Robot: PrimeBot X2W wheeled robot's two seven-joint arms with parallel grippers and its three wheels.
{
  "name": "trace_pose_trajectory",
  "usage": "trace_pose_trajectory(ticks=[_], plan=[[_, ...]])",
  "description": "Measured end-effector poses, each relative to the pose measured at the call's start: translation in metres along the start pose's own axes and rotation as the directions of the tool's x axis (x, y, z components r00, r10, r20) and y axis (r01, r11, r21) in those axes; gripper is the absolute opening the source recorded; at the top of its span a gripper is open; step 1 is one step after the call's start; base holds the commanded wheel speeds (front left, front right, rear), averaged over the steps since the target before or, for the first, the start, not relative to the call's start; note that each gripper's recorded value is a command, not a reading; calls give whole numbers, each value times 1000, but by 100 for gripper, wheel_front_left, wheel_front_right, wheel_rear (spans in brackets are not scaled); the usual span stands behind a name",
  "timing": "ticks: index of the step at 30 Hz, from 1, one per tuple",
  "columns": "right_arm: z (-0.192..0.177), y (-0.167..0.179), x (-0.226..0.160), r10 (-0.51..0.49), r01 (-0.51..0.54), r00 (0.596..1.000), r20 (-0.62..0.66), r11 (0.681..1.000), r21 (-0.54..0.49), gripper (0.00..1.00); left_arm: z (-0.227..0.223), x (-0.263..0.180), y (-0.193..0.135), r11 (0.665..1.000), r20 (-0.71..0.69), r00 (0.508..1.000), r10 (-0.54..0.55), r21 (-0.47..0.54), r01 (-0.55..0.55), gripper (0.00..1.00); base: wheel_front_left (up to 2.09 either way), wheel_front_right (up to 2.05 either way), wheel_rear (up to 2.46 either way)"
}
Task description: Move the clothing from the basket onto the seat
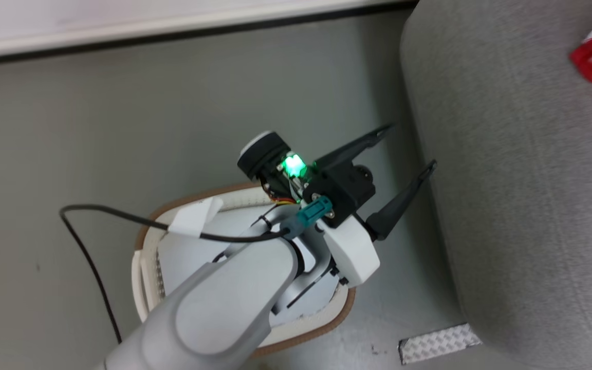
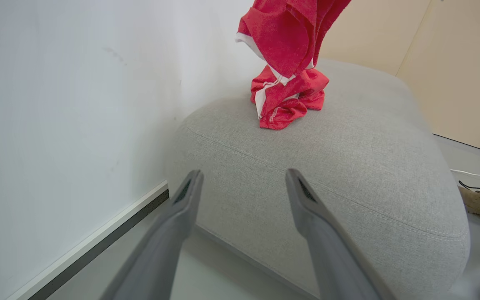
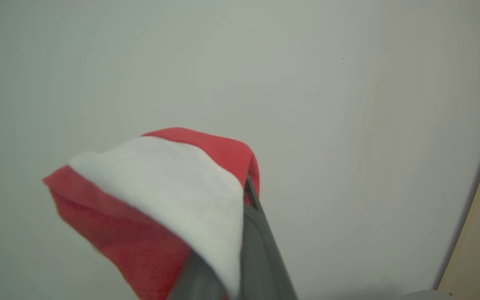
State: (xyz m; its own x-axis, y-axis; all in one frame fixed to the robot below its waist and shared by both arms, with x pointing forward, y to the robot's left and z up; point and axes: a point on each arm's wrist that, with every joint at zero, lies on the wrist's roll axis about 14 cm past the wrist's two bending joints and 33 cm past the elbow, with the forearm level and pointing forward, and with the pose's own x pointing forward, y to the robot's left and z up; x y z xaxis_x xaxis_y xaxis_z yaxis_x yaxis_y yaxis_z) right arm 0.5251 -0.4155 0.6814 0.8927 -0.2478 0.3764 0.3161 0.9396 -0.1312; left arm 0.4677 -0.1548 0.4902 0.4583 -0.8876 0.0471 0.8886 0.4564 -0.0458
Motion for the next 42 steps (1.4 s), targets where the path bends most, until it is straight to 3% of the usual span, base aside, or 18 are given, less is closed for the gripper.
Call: trace_pose_trajectory(ticks=[3,7,10,13,17,18,19,23,33,42], plan=[[-18,-24,24,-82,80,996,-34,994,-69,0,-19,0,16,1000,-16,1000,21,-17,-21,100,0,0,0],[-73,-43,31,-164,140,977,-135,975,-170,0,-40,0,29,999,-32,999,33,-37,-34,100,0,0,0],[-138,-40,16,-197,154,947,-254,971,-182,0,-53,-2,33,998,-45,998,36,-46,-38,100,0,0,0],[-202,-40,-18,-232,160,889,-395,965,-206,0,-67,-6,39,997,-65,997,48,-55,-52,100,0,0,0],[-246,-43,-57,-278,202,821,-499,958,-202,4,-74,-11,46,995,-83,994,76,-51,-81,100,0,0,0],[-249,-43,-63,-284,210,812,-510,957,-200,22,-73,-12,48,995,-83,993,82,-46,-86,100,0,0,0],[-250,-45,-68,-289,211,806,-516,956,-206,98,-72,-13,49,995,-82,993,88,-42,-91,100,0,0,0],[-247,-44,-83,-291,223,795,-533,956,-190,100,-67,-18,49,993,-83,991,109,-35,-113,100,0,0,0],[-190,-22,-115,-187,145,872,-452,981,-125,100,-41,-47,50,974,-75,971,227,3,-227,100,0,0,0],[-132,33,-172,-27,42,931,-364,999,34,100,-20,-113,55,891,-84,889,451,-19,-454,100,0,0,0]])
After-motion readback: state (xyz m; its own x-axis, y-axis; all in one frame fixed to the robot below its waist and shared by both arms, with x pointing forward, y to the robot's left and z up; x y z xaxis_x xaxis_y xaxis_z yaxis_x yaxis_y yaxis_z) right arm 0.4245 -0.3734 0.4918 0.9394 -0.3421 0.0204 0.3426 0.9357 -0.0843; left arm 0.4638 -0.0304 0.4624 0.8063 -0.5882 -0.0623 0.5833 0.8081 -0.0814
